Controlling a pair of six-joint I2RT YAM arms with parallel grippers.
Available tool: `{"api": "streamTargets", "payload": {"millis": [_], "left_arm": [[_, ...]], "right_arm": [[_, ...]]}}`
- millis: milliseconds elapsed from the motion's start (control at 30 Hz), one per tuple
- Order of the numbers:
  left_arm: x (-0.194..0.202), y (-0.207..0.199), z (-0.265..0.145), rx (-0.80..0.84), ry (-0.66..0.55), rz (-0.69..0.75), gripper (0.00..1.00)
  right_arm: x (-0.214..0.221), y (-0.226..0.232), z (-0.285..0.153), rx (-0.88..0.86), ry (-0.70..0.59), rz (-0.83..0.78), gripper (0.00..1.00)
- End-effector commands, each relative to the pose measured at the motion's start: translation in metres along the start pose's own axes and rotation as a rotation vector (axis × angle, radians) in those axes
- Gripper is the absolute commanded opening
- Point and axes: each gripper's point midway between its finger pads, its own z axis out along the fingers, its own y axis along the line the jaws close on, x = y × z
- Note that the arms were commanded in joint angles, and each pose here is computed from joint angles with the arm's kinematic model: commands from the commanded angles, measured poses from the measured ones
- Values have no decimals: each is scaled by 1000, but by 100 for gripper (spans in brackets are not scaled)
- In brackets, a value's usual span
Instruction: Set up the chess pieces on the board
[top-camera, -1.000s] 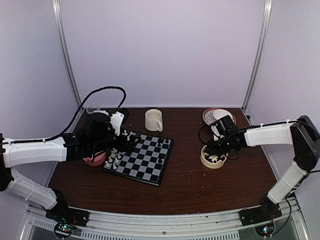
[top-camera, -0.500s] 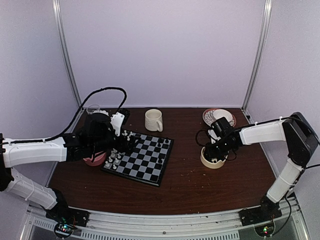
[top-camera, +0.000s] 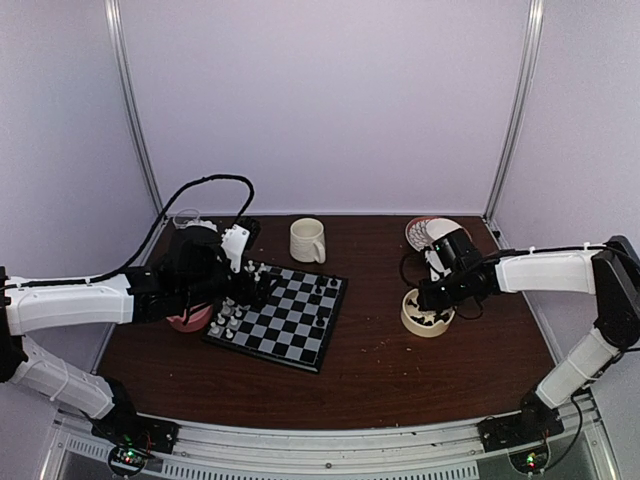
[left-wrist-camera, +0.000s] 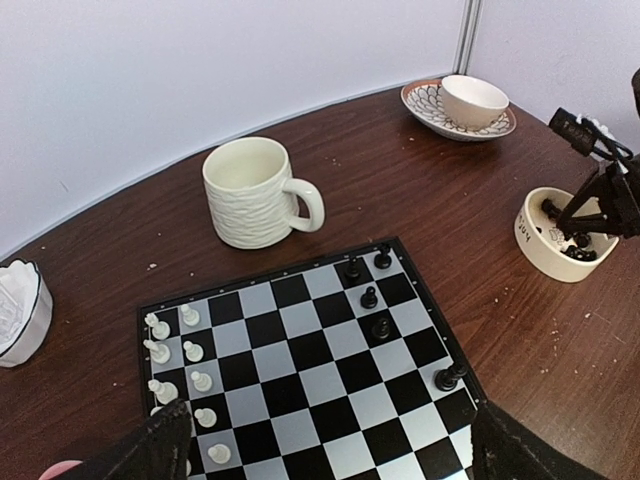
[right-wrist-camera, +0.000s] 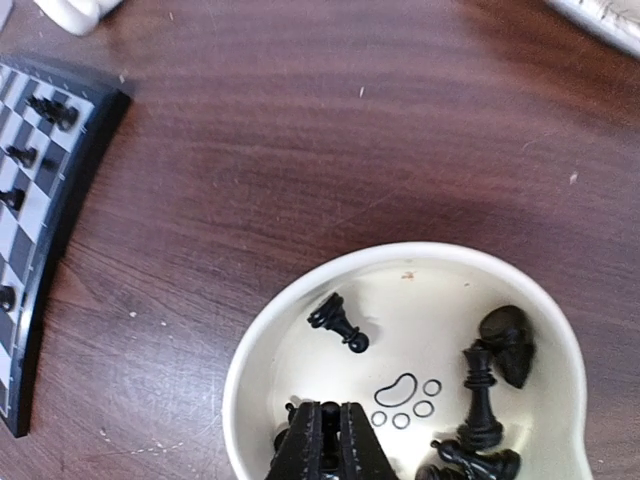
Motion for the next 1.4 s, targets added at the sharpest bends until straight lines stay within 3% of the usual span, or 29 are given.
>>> {"api": "streamTargets", "payload": {"millis": [0, 433, 567, 867, 1367], "left_arm": [[-23, -4, -4, 5, -60, 5, 98], [-21, -15, -1, 60, -54, -1, 97], [-22, -15, -1, 61, -56, -13, 98], [-24, -14, -5, 61, -60, -3, 98], [-21, -16, -2, 69, -47, -3, 97]], "right_arm": [[-16, -9, -19, 44, -102, 19, 5], [-24, 4, -30, -36, -179, -20, 6], [-24, -4, -28, 15, -163, -16, 11], [-3, -24, -5, 143, 13, -18, 27], [-16, -56, -4, 297, -46, 28, 32]]}}
